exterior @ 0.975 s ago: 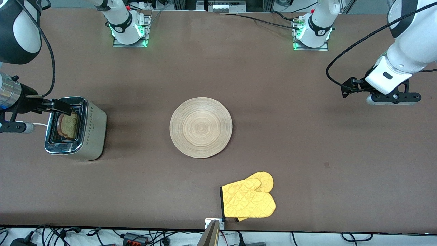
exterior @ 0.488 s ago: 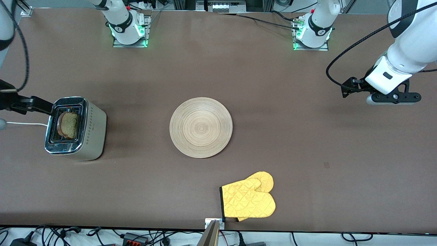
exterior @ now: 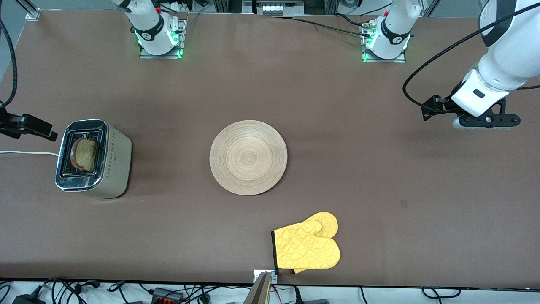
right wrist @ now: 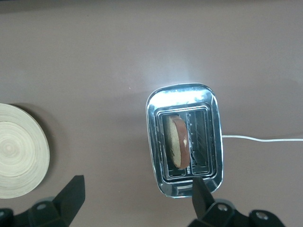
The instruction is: Move plate and put bread in toaster
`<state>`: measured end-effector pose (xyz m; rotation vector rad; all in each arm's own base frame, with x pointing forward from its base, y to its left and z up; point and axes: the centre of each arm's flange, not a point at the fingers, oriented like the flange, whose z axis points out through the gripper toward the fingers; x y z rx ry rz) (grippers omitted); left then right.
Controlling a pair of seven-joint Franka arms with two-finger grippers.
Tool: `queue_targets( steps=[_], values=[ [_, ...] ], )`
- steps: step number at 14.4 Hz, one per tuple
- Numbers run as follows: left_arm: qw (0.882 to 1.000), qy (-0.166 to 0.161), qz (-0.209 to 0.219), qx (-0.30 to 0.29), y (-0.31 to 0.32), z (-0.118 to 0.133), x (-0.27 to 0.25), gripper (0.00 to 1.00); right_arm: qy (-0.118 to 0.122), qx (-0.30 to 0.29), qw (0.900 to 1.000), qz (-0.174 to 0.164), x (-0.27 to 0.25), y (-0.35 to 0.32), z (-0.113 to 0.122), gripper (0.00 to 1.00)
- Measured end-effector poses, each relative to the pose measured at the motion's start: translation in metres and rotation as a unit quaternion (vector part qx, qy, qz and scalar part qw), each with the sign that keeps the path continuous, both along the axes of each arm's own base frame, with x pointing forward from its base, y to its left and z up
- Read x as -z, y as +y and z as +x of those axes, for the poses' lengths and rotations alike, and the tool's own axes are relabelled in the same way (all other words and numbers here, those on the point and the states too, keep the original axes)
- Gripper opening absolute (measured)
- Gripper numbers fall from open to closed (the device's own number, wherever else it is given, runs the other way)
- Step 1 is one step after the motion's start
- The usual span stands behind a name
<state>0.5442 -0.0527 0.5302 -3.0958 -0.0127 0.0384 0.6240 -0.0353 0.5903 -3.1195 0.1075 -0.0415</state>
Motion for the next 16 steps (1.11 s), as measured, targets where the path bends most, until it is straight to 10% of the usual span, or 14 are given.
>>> queue_targets(
  steps=[16],
  values=[
    [1.0,0.0,0.0,0.0,0.0,0.0,0.0,1.0,0.016,-0.032,0.999,-0.003,0.001,0.0,-0.062,1.0]
  ],
)
